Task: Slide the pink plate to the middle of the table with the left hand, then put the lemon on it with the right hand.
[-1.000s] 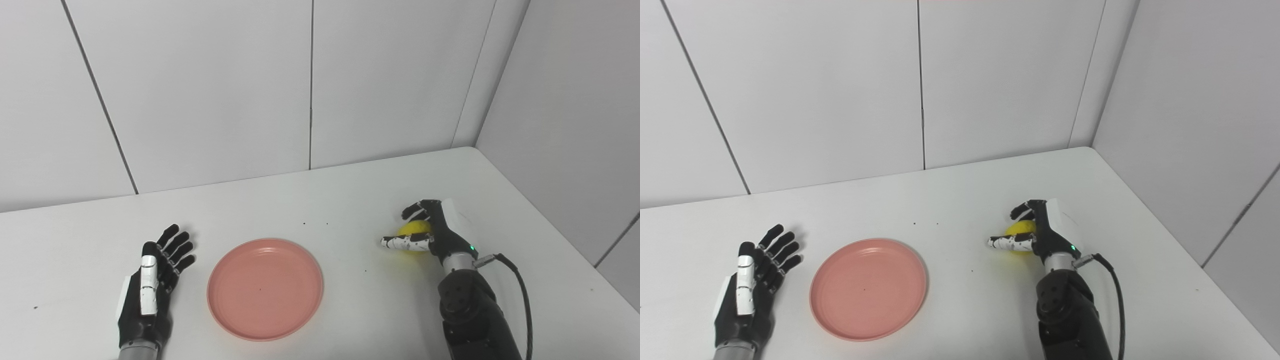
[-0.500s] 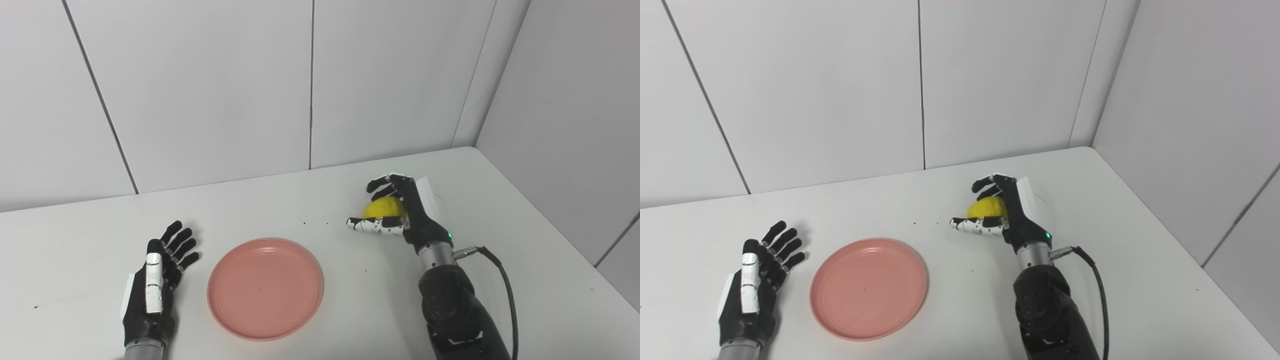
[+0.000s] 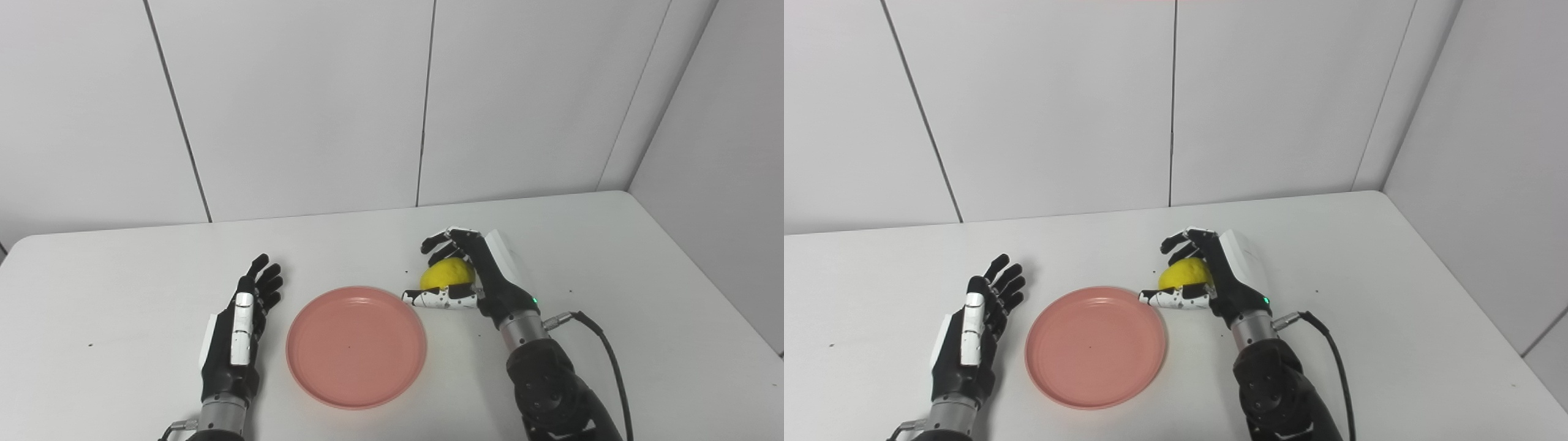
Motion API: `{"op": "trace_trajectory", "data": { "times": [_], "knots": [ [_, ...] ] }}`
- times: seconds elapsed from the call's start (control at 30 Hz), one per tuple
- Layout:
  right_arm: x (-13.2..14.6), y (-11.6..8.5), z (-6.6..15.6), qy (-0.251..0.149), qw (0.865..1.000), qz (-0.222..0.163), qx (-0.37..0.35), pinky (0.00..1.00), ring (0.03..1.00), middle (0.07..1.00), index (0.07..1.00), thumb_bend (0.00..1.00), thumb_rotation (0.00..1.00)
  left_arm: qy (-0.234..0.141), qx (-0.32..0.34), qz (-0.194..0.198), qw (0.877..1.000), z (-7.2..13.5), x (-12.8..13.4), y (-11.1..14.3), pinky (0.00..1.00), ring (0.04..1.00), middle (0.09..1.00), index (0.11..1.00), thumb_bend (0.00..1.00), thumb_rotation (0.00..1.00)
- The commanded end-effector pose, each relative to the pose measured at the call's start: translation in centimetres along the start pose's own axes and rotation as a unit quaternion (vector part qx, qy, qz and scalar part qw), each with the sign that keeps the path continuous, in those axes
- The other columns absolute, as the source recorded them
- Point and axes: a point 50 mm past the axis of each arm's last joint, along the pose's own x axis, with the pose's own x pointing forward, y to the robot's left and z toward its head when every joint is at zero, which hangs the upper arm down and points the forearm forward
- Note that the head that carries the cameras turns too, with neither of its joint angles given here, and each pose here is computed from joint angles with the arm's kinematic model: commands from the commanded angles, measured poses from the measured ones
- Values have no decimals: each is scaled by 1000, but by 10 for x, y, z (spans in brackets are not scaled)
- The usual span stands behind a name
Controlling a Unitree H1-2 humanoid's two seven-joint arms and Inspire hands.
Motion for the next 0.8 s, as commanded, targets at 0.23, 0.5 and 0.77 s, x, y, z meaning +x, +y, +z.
{"op": "trace_trajectory", "data": {
  "times": [0.23,0.5,0.77],
  "knots": [
    [19,36,17,-73,996,46,3,305,377,463,548,511,0,-34,11,4,999,9,7,-12,964,924,910,900,617,1000],
    [21,62,18,-92,992,84,7,317,384,471,548,512,0,-36,17,8,999,8,10,-14,978,933,919,912,619,1000],
    [20,83,9,-92,989,119,7,330,392,460,545,514,0,-31,21,14,999,7,11,-13,970,925,915,906,642,1000]
  ]
}}
